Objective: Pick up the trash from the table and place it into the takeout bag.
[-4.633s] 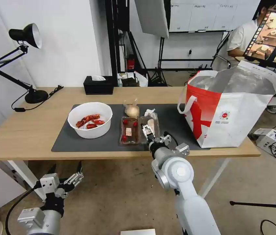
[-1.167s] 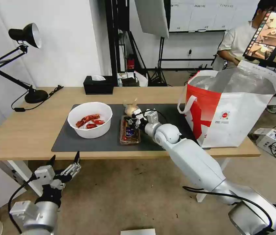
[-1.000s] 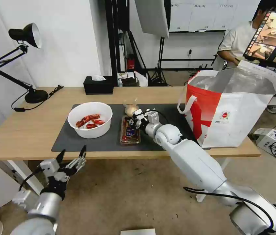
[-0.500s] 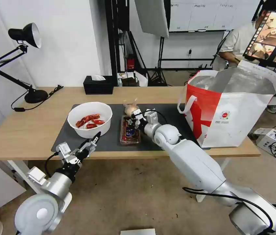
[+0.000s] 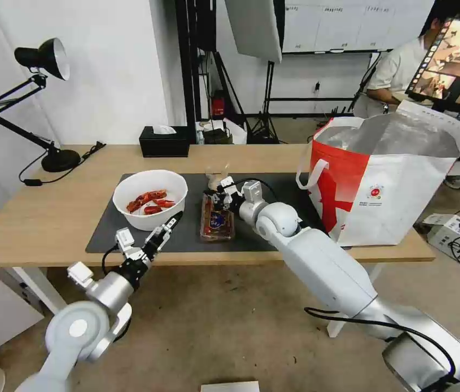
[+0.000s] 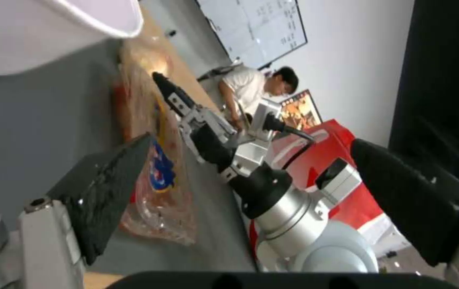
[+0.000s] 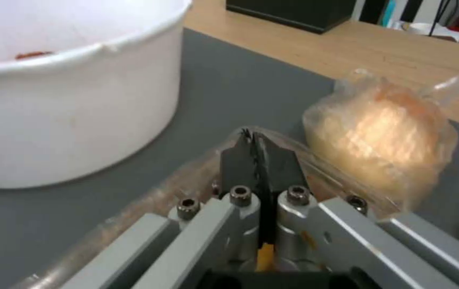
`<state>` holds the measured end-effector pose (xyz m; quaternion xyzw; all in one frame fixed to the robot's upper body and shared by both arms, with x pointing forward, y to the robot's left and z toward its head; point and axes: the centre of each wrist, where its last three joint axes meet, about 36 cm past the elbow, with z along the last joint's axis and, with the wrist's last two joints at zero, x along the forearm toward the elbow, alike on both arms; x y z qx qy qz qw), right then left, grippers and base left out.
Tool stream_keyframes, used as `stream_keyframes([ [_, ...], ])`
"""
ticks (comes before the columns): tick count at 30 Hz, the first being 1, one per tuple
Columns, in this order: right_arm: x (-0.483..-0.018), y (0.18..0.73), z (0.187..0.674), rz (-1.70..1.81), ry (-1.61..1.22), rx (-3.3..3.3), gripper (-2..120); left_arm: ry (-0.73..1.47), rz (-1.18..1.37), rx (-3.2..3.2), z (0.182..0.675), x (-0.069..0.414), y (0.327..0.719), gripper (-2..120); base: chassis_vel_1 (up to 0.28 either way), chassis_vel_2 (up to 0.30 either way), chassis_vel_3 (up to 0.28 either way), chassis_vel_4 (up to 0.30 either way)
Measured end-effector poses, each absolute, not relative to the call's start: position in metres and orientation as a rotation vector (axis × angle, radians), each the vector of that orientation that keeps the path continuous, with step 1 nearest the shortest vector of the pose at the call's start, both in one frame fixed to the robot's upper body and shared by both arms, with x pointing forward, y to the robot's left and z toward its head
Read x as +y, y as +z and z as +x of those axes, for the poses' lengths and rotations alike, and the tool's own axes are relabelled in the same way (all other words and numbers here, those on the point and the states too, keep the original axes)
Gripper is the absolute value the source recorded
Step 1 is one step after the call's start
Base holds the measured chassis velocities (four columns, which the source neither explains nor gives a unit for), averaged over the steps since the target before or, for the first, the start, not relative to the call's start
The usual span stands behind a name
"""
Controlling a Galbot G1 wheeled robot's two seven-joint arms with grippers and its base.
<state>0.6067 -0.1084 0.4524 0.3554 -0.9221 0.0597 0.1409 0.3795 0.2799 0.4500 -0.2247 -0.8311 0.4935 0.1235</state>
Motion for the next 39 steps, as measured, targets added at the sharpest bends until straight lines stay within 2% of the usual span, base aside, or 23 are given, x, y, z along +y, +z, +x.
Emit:
stream_keyframes([
  [14, -0.121, 0.449, 0.610, 1.007, 0.205, -2.656, 0, 1.380, -0.714, -2.358, 0.422, 0.273, 0.448, 100, 0.000, 0.000, 0.000, 0.000],
  [27, -0.123, 0.447, 0.606, 1.004, 0.205, -2.652, 0, 1.353, -0.686, -2.318, 0.440, 0.261, 0.433, 100, 0.000, 0.000, 0.000, 0.000],
  [39, -0.126, 0.448, 0.600, 1.005, 0.208, -2.656, 0, 1.240, -0.601, -2.338, 0.454, 0.252, 0.433, 100, 0.000, 0.000, 0.000, 0.000],
])
